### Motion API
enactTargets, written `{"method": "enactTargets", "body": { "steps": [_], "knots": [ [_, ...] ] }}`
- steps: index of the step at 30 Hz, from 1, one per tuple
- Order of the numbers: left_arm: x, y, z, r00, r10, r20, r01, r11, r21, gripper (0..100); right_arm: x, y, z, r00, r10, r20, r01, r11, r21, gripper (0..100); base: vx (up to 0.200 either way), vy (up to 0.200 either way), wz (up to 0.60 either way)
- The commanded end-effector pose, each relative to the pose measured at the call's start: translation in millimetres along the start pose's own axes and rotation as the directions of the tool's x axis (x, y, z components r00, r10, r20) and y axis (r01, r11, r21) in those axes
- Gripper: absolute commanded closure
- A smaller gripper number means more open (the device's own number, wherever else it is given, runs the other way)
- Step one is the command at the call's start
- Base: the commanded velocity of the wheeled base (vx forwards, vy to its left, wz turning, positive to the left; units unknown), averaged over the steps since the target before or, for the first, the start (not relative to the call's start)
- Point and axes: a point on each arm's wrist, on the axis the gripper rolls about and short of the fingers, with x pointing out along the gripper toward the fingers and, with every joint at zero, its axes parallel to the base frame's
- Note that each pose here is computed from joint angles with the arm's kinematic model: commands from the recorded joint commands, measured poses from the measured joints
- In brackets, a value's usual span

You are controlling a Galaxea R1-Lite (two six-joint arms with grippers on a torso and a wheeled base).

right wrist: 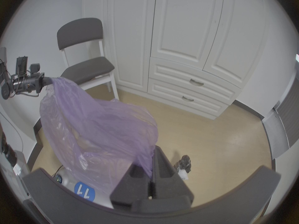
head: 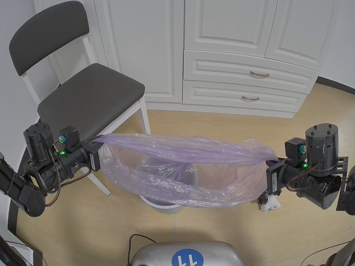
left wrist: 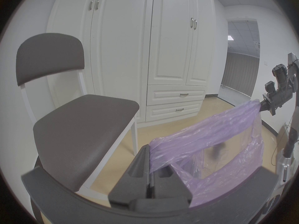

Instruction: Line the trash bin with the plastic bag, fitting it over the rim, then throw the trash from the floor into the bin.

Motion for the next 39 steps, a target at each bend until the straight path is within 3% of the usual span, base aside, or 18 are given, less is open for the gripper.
{"method": "enactTargets", "body": {
  "steps": [1,7,9,20,27,31,39],
  "knots": [
    [-1.2,-14.8,10.6,0.998,0.001,0.059,-0.002,1.000,0.019,100,-5.1,18.9,-5.8,0.999,-0.007,0.034,0.008,1.000,-0.023,100,0.000,0.000,0.00],
    [0.1,-41.4,13.3,0.994,-0.022,0.105,0.019,0.999,0.029,100,-4.0,31.4,-4.9,0.996,-0.017,0.087,0.017,1.000,-0.007,100,0.000,0.000,0.00],
    [-1.4,-57.8,14.1,0.991,-0.037,0.130,0.033,0.999,0.033,100,-3.0,36.0,-3.1,0.992,-0.006,0.122,0.004,1.000,0.013,100,0.000,0.000,0.00],
    [-9.5,-100.2,15.3,0.974,-0.140,0.177,0.135,0.990,0.040,100,-5.6,54.6,-10.2,0.979,0.061,0.196,-0.066,0.998,0.016,100,0.000,0.000,0.00],
    [-0.3,-122.6,3.2,0.958,-0.197,0.208,0.193,0.980,0.042,100,-12.6,54.0,-23.2,0.967,0.101,0.235,-0.089,0.994,-0.061,100,0.000,0.000,0.00],
    [3.6,-136.0,-6.7,0.962,-0.214,0.171,0.210,0.977,0.043,100,-15.5,61.7,-32.6,0.950,0.196,0.244,-0.175,0.979,-0.106,100,0.000,0.000,0.00],
    [15.3,-144.2,-19.0,0.964,-0.228,0.133,0.229,0.973,0.014,100,9.4,83.8,-39.7,0.936,0.212,0.281,-0.203,0.977,-0.063,100,0.000,0.000,0.00]
  ]
}}
